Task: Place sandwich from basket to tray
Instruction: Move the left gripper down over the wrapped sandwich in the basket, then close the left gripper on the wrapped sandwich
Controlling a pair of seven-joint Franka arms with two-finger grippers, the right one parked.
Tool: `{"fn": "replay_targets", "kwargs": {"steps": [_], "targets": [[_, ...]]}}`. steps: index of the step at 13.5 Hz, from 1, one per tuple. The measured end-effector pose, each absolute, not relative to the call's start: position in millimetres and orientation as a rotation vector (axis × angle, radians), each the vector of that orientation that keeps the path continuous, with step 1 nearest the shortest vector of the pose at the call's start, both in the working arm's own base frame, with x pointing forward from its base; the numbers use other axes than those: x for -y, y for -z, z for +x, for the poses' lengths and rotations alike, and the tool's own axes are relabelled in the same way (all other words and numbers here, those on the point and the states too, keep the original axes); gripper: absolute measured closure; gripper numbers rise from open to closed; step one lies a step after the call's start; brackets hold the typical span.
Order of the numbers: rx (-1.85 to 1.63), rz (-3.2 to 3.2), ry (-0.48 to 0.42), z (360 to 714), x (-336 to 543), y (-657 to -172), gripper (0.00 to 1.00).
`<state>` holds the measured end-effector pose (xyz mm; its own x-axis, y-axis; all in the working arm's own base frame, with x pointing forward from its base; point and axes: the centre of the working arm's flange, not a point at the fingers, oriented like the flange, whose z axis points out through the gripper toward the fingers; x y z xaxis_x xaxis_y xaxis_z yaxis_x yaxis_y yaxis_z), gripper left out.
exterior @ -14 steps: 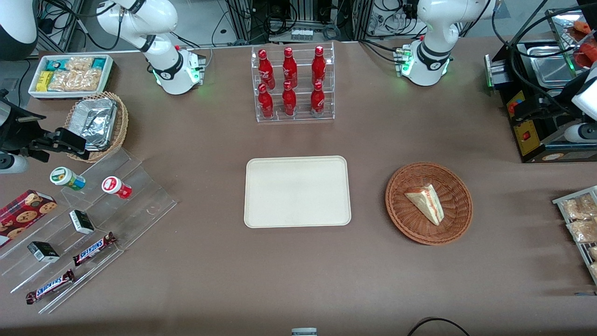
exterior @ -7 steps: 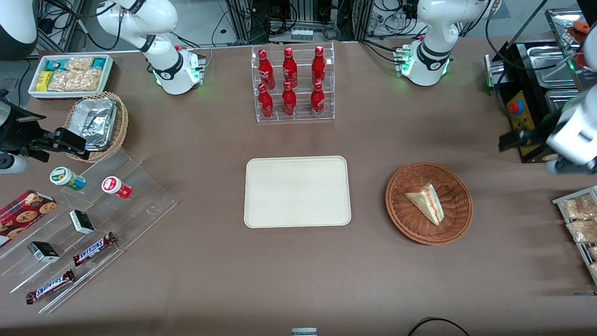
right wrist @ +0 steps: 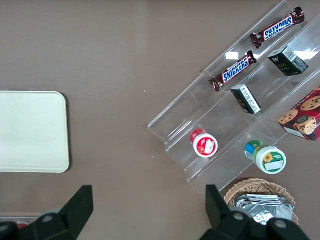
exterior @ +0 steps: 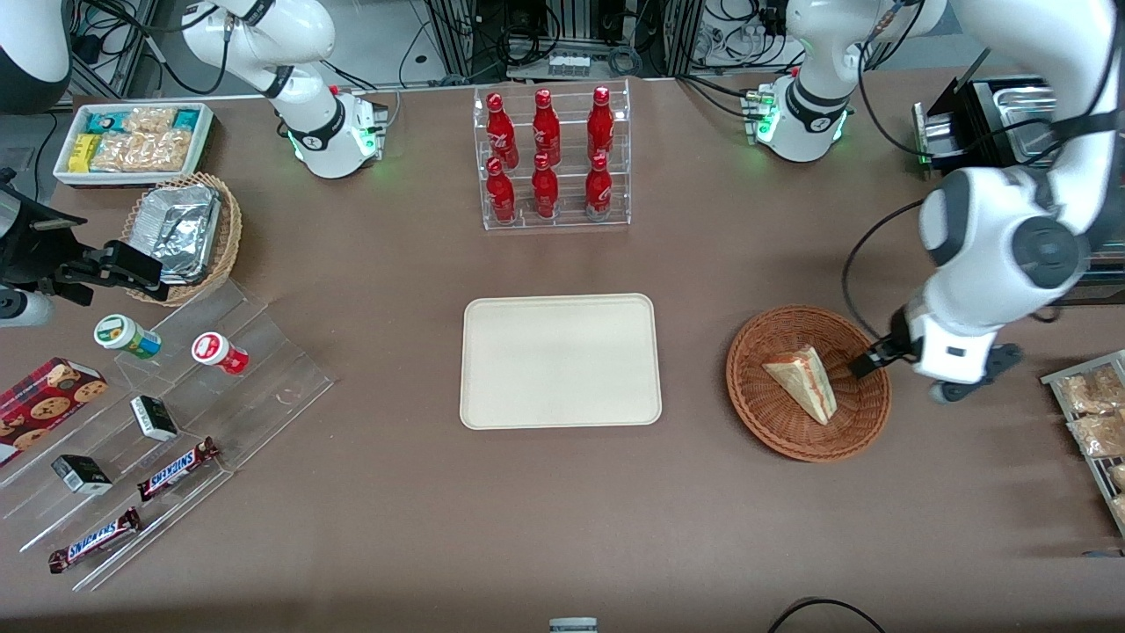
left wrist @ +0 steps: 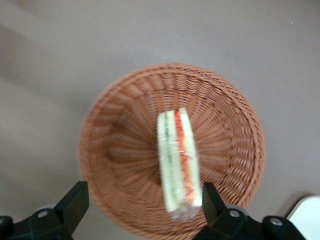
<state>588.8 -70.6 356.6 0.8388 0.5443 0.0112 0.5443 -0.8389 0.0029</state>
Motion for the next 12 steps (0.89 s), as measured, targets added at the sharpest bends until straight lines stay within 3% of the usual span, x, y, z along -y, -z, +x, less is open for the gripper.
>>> {"fn": "replay_targets", "kwargs": {"steps": [10,12], "targets": [[0.919,-2.966,0.022,565,120,-268,0.01],[0.939,-2.956,0.008,561,119,-260,0.16]]}}
